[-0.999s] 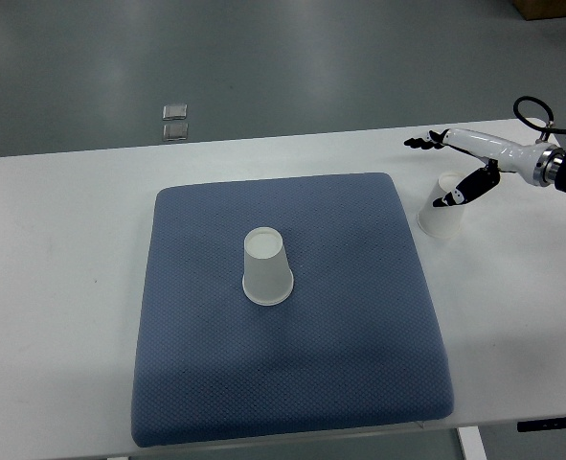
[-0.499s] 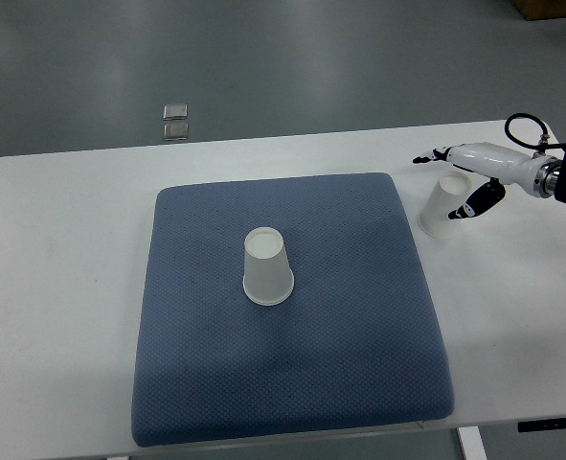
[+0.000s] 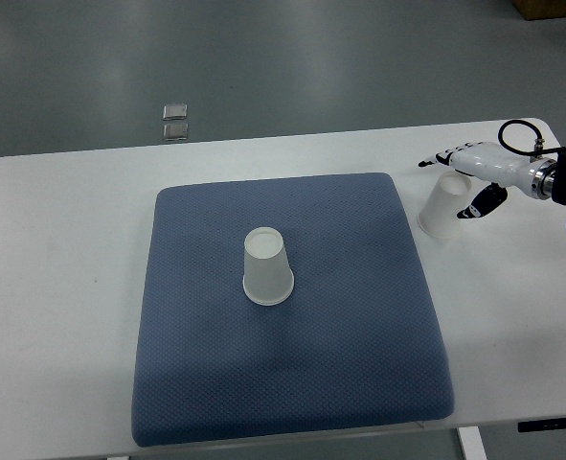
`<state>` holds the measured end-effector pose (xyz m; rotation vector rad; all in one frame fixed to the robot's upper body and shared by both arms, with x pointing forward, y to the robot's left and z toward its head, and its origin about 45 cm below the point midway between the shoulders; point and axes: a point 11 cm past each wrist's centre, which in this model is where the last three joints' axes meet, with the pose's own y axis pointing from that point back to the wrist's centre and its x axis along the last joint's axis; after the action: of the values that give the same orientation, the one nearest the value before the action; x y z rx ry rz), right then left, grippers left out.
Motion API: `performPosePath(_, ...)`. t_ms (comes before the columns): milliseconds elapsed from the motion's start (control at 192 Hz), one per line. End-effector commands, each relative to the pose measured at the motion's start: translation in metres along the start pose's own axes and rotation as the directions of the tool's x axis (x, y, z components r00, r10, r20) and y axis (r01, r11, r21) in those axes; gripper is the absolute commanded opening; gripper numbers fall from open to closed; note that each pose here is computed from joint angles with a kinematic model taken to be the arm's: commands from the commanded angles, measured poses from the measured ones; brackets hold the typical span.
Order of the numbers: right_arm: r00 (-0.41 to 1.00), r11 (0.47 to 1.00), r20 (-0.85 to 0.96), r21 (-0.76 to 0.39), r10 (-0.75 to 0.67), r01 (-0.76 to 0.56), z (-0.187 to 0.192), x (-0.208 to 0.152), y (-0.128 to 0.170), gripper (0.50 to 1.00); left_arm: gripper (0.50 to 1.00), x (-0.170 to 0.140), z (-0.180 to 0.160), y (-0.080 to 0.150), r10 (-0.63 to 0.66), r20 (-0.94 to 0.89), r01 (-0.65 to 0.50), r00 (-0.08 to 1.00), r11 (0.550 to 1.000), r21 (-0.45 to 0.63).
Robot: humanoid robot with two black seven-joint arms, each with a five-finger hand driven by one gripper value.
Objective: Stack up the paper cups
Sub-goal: 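Close the right hand fingers around the second white cup, then lift the cup and carry it over the cup on the pad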
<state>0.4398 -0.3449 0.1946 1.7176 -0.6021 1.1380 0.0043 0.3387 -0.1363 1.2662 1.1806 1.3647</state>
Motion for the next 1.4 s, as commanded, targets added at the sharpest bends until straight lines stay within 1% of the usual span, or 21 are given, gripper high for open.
performPosePath(0, 1.0, 1.0, -0.014, -0.008, -0.009, 0.009, 0.003, -0.001, -0.001, 0.885, 1.0, 0.0, 0.0, 0.0, 0.0, 0.0, 0.0, 1.0, 1.0, 0.0)
performPosePath(99, 1.0, 1.0, -0.019, -0.007, -0.02, 0.02, 0.002, -0.005, -0.002, 0.842, 1.0, 0.0, 0.0, 0.0, 0.0, 0.0, 0.0, 1.0, 1.0, 0.0)
performPosePath(125, 0.999, 1.0, -0.022, -0.007, -0.025, 0.025, 0.002, -0.006, -0.002, 0.811, 1.0, 0.0, 0.0, 0.0, 0.0, 0.0, 0.0, 1.0, 1.0, 0.0)
performPosePath(130, 0.999, 1.0, -0.022, -0.007, -0.025, 0.025, 0.002, -0.006, -0.002, 0.811, 1.0, 0.0, 0.0, 0.0, 0.0, 0.0, 0.0, 1.0, 1.0, 0.0)
performPosePath(135, 0.999, 1.0, -0.023, -0.007, -0.027, 0.027, 0.002, -0.006, -0.002, 0.797, 1.0, 0.0, 0.0, 0.0, 0.0, 0.0, 0.0, 1.0, 1.0, 0.0)
performPosePath(166, 0.999, 1.0, -0.024, -0.01, -0.03, 0.029, 0.003, -0.007, -0.001, 0.768, 1.0, 0.0, 0.0, 0.0, 0.0, 0.0, 0.0, 1.0, 1.0, 0.0)
performPosePath(234, 0.999, 0.999, -0.026, -0.014, -0.033, 0.032, 0.004, -0.008, -0.001, 0.742, 1.0, 0.0, 0.0, 0.0, 0.0, 0.0, 0.0, 1.0, 1.0, 0.0)
performPosePath(286, 0.999, 0.999, -0.026, -0.017, -0.033, 0.032, 0.005, -0.008, -0.001, 0.729, 1.0, 0.0, 0.0, 0.0, 0.0, 0.0, 0.0, 1.0, 1.0, 0.0)
performPosePath(427, 0.999, 0.999, -0.025, -0.019, -0.032, 0.032, 0.006, -0.008, -0.001, 0.725, 1.0, 0.0, 0.0, 0.0, 0.0, 0.0, 0.0, 1.0, 1.0, 0.0)
performPosePath(635, 0.999, 0.999, -0.025, -0.022, -0.03, 0.029, 0.006, -0.008, -0.003, 0.674, 1.0, 0.0, 0.0, 0.0, 0.0, 0.0, 0.0, 1.0, 1.0, 0.0)
performPosePath(671, 0.999, 0.999, -0.023, -0.024, -0.029, 0.029, 0.006, -0.007, -0.003, 0.656, 1.0, 0.0, 0.0, 0.0, 0.0, 0.0, 0.0, 1.0, 1.0, 0.0)
performPosePath(733, 0.999, 0.999, -0.022, -0.023, -0.024, 0.023, 0.006, -0.005, -0.003, 0.654, 1.0, 0.0, 0.0, 0.0, 0.0, 0.0, 0.0, 1.0, 1.0, 0.0)
performPosePath(811, 1.0, 1.0, -0.022, -0.021, -0.008, 0.007, 0.007, 0.002, -0.003, 0.631, 1.0, 0.0, 0.0, 0.0, 0.0, 0.0, 0.0, 1.0, 1.0, 0.0)
performPosePath(931, 1.0, 1.0, -0.014, 0.003, 0.017, -0.017, 0.007, 0.013, -0.001, 0.629, 1.0, 0.0, 0.0, 0.0, 0.0, 0.0, 0.0, 1.0, 1.0, 0.0)
performPosePath(1020, 0.999, 0.998, 0.004, 0.025, 0.054, -0.054, 0.005, 0.033, -0.001, 0.629, 1.0, 0.0, 0.0, 0.0, 0.0, 0.0, 0.0, 1.0, 1.0, 0.0)
performPosePath(1108, 0.992, 0.992, 0.066, 0.055, 0.106, -0.11, -0.002, 0.058, -0.003, 0.629, 1.0, 0.0, 0.0, 0.0, 0.0, 0.0, 0.0, 1.0, 1.0, 0.0)
performPosePath(1259, 0.978, 0.983, 0.146, 0.086, 0.15, -0.163, -0.011, 0.087, -0.004, 0.631, 1.0, 0.0, 0.0, 0.0, 0.0, 0.0, 0.0, 1.0, 1.0, 0.0)
performPosePath(1394, 0.959, 0.967, 0.219, 0.144, 0.178, -0.212, -0.027, 0.117, -0.004, 0.635, 1.0, 0.0, 0.0, 0.0, 0.0, 0.0, 0.0, 1.0, 1.0, 0.0)
